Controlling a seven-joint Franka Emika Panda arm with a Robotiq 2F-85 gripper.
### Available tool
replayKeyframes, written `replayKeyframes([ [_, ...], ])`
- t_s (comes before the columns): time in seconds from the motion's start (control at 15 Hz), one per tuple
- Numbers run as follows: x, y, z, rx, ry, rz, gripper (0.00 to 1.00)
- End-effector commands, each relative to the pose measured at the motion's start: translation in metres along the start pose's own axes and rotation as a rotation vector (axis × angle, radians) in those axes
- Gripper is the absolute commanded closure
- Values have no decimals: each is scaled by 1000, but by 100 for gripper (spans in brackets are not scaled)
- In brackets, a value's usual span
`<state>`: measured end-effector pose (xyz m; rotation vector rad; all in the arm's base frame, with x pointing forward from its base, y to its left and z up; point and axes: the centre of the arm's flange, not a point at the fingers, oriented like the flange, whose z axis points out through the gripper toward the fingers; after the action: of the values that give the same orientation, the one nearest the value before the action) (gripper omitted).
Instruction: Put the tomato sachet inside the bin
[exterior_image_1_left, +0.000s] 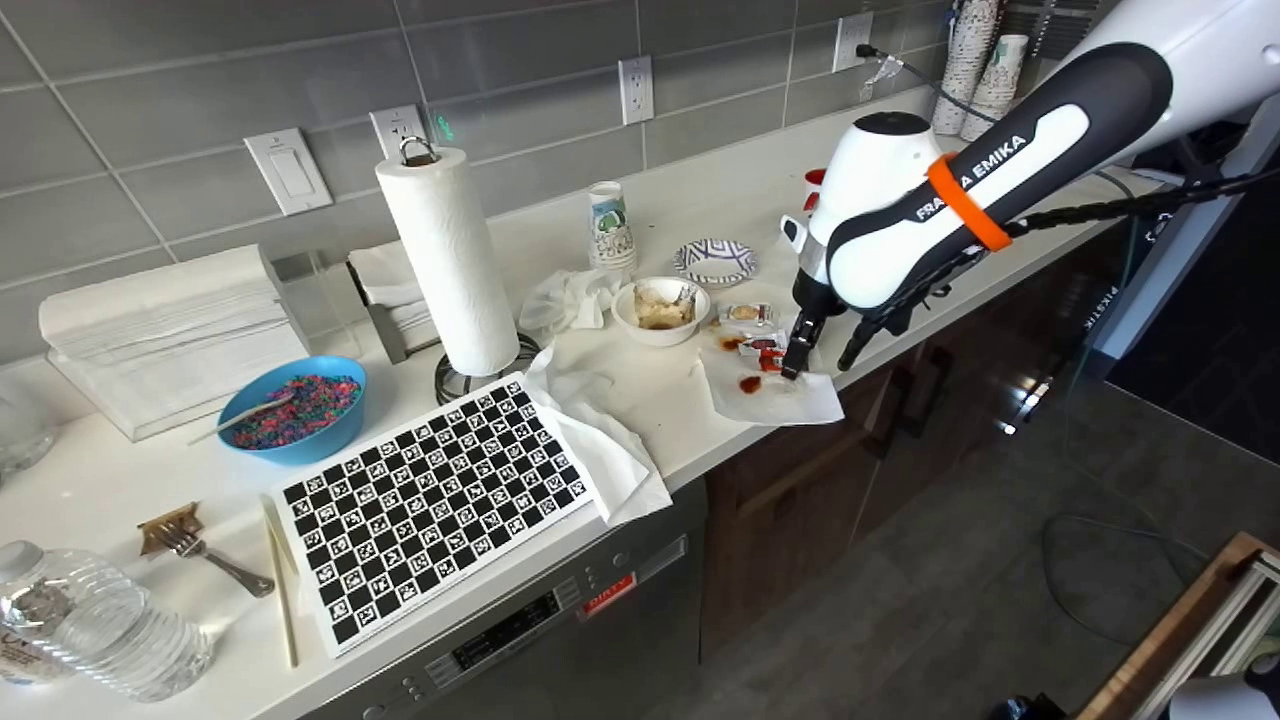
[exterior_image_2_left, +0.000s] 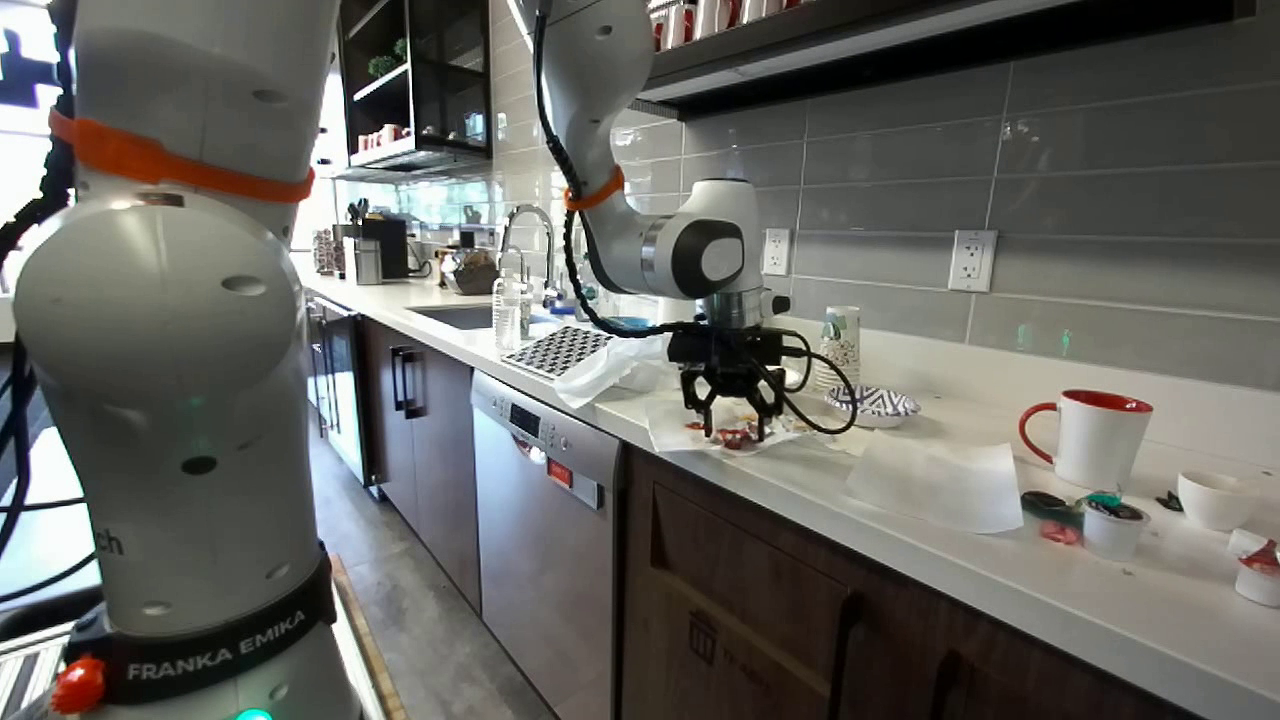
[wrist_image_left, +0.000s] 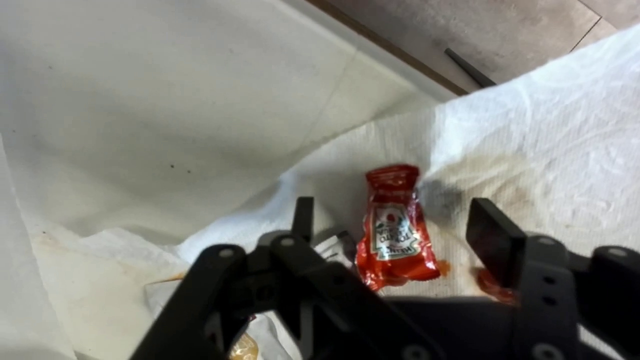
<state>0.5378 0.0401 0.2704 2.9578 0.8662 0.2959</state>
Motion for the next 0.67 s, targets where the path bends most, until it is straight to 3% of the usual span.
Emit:
replayKeyframes([
  [0.0, 1, 0, 0, -11, 9, -12, 47],
  [0.4, 1, 0, -2, -14, 13, -12, 94],
  [0.47, 0, 0, -2, -15, 14, -12, 99],
  [0.6, 0, 0, -3, -15, 16, -12, 100],
])
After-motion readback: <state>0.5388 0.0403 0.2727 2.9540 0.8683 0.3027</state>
